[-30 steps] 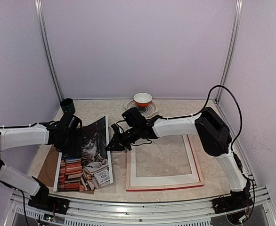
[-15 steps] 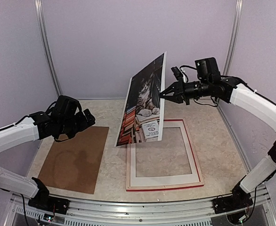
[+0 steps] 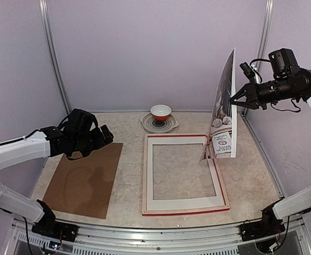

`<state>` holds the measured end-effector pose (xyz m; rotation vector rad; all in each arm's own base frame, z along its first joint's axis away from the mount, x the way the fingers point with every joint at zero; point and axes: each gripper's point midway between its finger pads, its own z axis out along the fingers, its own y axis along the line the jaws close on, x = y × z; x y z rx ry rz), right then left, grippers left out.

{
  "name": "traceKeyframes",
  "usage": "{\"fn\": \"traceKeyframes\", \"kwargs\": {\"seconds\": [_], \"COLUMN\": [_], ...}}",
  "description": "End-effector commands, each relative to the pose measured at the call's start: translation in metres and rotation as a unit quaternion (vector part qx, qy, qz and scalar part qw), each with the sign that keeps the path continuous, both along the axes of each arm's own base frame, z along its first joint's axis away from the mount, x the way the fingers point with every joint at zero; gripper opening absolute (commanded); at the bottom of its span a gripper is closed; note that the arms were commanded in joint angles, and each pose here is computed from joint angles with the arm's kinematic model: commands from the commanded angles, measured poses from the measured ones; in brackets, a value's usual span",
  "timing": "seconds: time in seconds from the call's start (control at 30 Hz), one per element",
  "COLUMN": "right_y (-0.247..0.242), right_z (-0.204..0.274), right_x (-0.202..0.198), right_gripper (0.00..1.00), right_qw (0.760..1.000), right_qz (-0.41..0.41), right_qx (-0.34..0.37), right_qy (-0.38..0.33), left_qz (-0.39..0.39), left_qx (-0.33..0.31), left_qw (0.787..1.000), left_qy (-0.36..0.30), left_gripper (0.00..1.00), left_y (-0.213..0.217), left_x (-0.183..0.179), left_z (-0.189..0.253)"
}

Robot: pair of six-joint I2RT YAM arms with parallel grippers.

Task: Put the photo into the frame
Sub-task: Turn over the photo.

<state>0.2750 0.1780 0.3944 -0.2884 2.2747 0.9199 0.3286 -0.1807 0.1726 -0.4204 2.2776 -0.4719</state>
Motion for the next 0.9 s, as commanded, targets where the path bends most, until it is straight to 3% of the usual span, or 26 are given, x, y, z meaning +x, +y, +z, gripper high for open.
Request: {"fn": "traceKeyframes", "kwargs": {"seconds": [0.0, 0.53, 0.87], "right_y": [-0.004, 0.075, 0.104], "right_z": [-0.041, -0.122, -0.079], "right_x": [-0.006, 0.048, 0.07], "right_gripper": [0.0, 0.03, 0.05], "right_qw": [0.997, 0.984, 0.986], "right_qz": [0.013, 0.1, 0.127], "right_qx": [-0.04, -0.042, 0.001], "right_qy": [0.058, 0.14, 0.107], "left_qz": [-0.018, -0.039, -0.056], "left_qx": [-0.012, -0.027, -0.038], "left_qw": [1.0, 0.999, 0.998], "left_qy": [-0.012, 0.005, 0.012], "left_gripper": [0.99, 0.99, 0.99], "left_y": [-0.012, -0.03, -0.048], "left_x": [0.004, 0.004, 0.007], "left_z": [0.007, -0.012, -0.015]}}
